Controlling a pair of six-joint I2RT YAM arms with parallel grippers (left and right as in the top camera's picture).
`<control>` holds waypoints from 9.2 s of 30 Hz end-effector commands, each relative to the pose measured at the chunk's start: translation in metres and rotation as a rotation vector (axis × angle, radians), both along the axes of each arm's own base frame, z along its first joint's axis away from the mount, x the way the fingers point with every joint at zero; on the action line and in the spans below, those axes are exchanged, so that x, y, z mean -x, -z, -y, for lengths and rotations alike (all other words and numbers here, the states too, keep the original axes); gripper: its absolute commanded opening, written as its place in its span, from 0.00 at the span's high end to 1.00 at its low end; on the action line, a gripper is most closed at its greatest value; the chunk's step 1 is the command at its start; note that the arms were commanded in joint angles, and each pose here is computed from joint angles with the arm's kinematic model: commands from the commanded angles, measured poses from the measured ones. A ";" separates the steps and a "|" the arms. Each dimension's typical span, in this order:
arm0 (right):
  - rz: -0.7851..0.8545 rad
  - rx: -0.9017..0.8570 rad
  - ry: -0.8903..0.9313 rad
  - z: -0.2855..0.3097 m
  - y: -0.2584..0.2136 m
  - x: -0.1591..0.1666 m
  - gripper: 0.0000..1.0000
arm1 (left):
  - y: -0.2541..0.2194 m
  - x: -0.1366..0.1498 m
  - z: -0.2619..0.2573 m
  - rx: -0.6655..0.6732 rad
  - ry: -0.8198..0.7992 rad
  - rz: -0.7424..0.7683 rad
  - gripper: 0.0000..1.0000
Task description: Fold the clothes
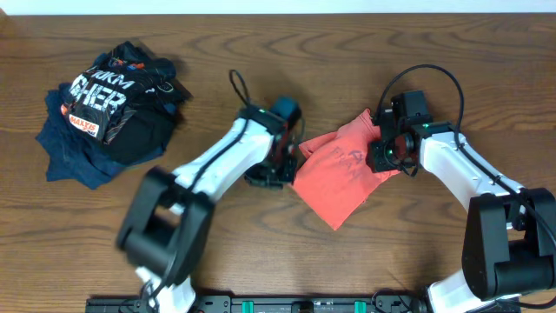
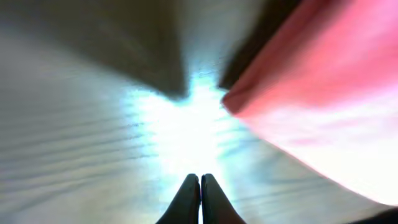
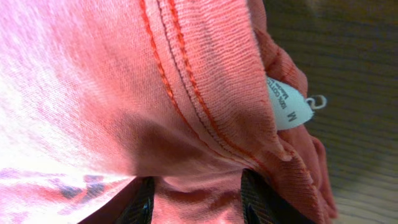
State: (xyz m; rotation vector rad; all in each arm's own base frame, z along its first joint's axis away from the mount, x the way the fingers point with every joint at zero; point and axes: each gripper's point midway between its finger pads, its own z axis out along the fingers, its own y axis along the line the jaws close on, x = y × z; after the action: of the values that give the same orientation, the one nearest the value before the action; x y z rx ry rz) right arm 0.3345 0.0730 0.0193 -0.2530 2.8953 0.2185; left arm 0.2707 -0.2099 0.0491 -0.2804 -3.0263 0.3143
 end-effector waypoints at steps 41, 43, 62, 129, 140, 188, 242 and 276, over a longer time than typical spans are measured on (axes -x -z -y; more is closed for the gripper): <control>0.292 0.041 -0.016 0.020 -0.153 0.037 0.39 | 0.064 -0.032 0.141 0.635 0.300 0.074 0.54; 0.292 0.041 -0.016 0.020 -0.153 0.037 0.39 | 0.064 -0.031 0.142 0.635 0.305 0.078 0.85; 0.291 0.063 -0.008 0.024 -0.152 0.037 0.39 | -0.097 -0.135 -0.056 0.014 0.066 0.668 0.94; 0.762 -0.041 0.520 0.110 -0.271 0.033 0.01 | -0.252 -0.006 -0.216 -0.141 -0.303 0.928 0.02; 0.899 -0.031 0.535 0.107 -0.257 0.098 0.01 | -0.280 0.081 -0.216 -0.066 -0.368 1.285 0.02; 1.288 0.042 0.061 0.053 -0.170 0.099 0.01 | -0.228 0.120 -0.216 -0.104 -0.351 1.064 0.02; 1.220 0.053 0.052 0.053 -0.135 0.094 0.01 | -0.169 0.102 -0.213 -0.103 -0.323 1.071 0.02; 1.220 0.053 0.052 0.053 -0.135 0.094 0.01 | -0.088 0.027 -0.205 0.002 -0.354 1.484 0.02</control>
State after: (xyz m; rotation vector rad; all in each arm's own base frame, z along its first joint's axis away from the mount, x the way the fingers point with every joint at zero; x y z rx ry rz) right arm 0.2409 0.0165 0.1537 -0.1876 1.6999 -0.0385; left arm 0.2450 -0.0066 0.1532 0.1086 -4.6062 0.1459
